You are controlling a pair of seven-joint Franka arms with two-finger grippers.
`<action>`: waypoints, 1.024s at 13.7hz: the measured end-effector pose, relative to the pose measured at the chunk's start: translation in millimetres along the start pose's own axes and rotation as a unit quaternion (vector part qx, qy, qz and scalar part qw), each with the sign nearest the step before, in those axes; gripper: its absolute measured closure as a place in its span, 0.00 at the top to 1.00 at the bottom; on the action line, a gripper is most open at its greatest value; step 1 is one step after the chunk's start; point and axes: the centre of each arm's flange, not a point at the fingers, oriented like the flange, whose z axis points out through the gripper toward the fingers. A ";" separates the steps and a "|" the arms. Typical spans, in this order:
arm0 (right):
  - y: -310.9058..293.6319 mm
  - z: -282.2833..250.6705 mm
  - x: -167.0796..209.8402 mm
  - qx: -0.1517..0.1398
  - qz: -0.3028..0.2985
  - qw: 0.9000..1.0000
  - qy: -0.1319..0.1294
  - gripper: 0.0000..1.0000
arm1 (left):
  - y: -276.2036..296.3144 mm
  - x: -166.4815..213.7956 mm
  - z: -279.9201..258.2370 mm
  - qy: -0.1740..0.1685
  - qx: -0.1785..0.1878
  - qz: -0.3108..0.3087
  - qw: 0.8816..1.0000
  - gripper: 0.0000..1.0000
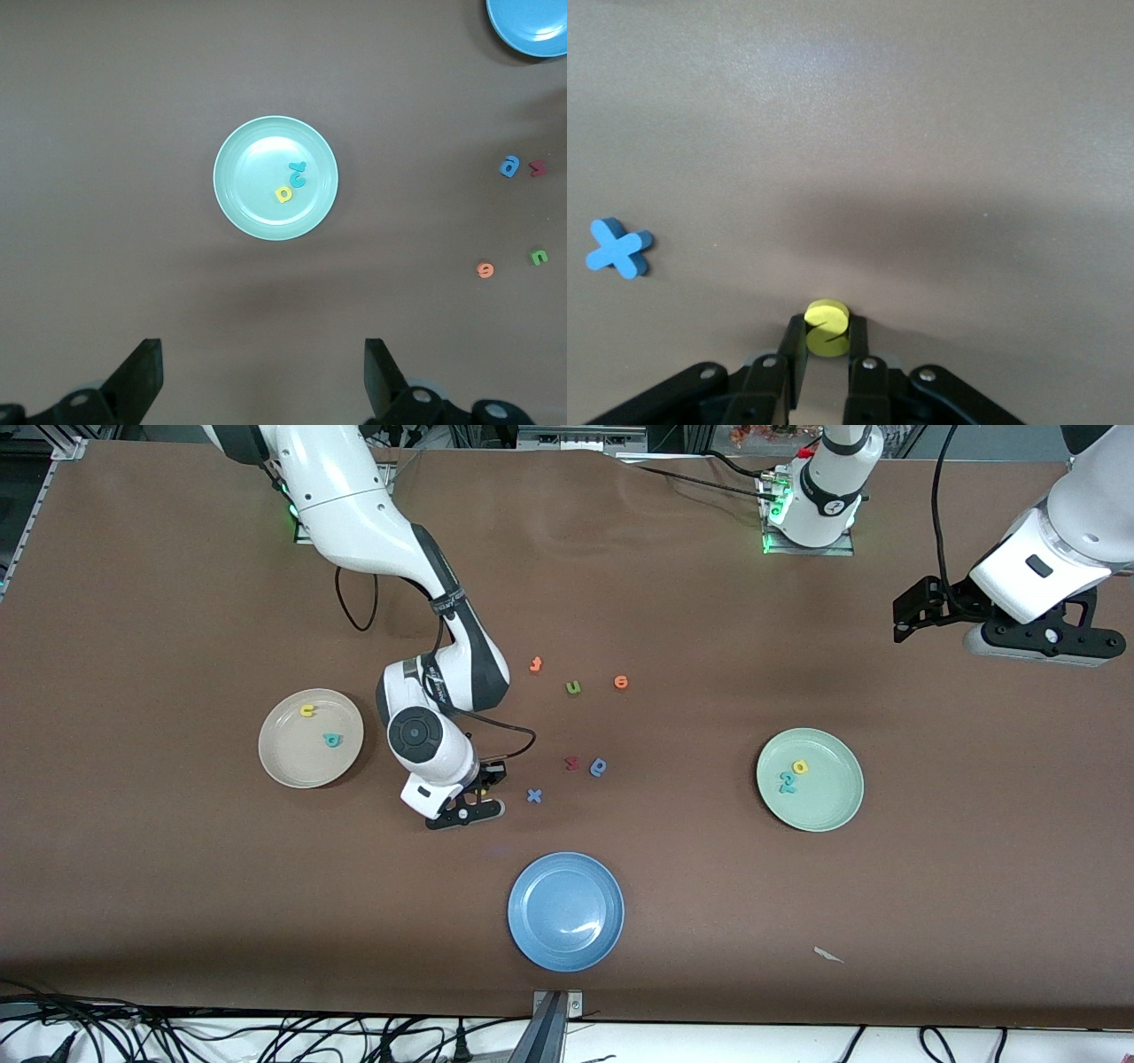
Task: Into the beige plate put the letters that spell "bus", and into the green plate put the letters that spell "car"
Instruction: 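Carry the yellow 2 to the white plate and open the right gripper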
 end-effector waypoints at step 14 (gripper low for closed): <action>221.6 -67.6 -83.1 -0.023 0.011 0.998 -0.059 0.23 | 3.2 0.2 -0.2 0.000 0.000 0.003 1.000 1.00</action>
